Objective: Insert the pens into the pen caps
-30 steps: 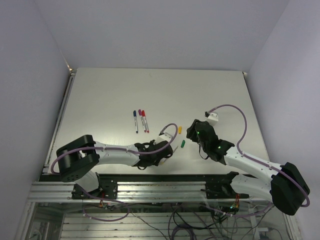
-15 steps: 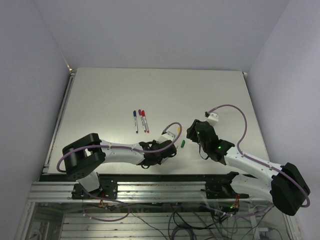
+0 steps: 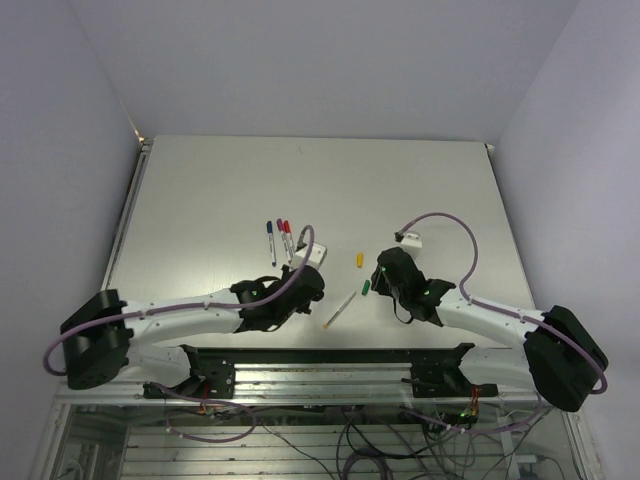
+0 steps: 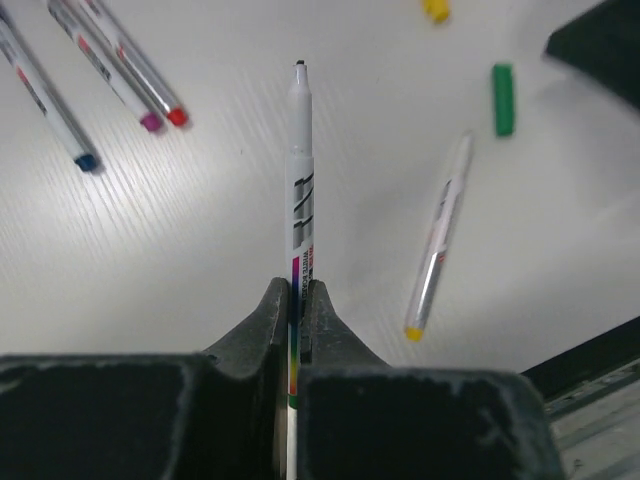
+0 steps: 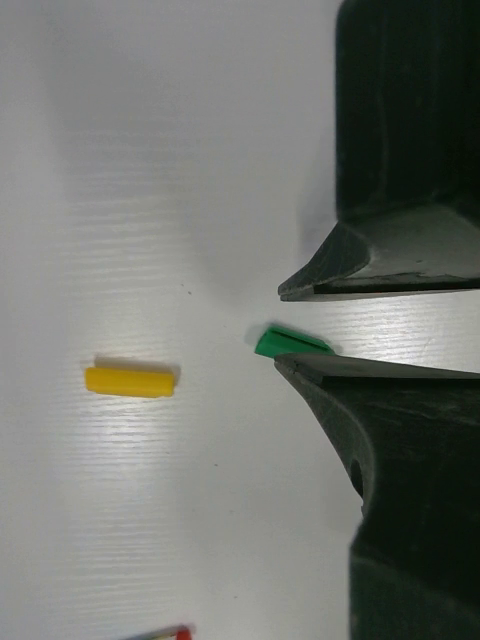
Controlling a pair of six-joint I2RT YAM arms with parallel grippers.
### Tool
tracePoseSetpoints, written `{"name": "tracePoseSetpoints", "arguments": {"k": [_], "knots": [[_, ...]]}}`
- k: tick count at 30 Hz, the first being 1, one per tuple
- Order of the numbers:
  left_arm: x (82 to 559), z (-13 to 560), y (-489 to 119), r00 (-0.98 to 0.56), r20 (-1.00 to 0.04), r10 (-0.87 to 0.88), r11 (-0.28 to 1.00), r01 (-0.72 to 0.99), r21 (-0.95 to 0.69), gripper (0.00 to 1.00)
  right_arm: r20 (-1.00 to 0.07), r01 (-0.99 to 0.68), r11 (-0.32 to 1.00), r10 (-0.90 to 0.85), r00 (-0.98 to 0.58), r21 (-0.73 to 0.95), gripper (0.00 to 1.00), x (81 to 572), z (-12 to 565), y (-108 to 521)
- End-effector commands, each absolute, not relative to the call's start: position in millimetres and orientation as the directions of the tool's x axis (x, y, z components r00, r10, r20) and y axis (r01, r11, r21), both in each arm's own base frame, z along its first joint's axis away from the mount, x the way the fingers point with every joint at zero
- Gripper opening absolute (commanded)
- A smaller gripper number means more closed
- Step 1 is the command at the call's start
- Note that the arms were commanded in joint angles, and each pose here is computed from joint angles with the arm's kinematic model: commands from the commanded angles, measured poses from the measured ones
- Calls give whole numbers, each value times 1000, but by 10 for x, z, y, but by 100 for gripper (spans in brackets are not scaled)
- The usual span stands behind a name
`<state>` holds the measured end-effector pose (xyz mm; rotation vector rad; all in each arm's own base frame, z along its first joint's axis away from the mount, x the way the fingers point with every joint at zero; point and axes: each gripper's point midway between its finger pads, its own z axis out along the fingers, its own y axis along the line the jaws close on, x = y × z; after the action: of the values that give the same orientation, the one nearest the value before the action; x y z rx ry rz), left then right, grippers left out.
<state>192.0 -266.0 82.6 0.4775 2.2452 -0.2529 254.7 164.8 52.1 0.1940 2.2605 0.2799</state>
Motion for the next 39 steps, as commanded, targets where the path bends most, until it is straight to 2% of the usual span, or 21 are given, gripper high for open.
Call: {"name": "tracePoseSetpoints", "arguments": {"k": [1,5,15,31,39], "knots": [[2040,1192,-2672,-519,-839,161,912,404,-75,7,-719,24,957,235,-654,290,30,2537,541,1810],[2065,1254,-2588,-507,-849,150,923,380,-63,7,-720,6,963,206,-663,270,35,2544,515,1902],[2024,1236,-2544,-511,-854,101,920,375,-116,7,-718,43,984,158,-677,175,36,2600,390,1915],[2056,1208,-2520,-512,-853,103,924,366,-108,7,-664,53,996,86,-743,70,32,2509,182,1876],[2082,1196,-2509,-513,-850,120,926,366,-90,7,-624,72,997,69,-778,21,26,2393,73,1786]]}}
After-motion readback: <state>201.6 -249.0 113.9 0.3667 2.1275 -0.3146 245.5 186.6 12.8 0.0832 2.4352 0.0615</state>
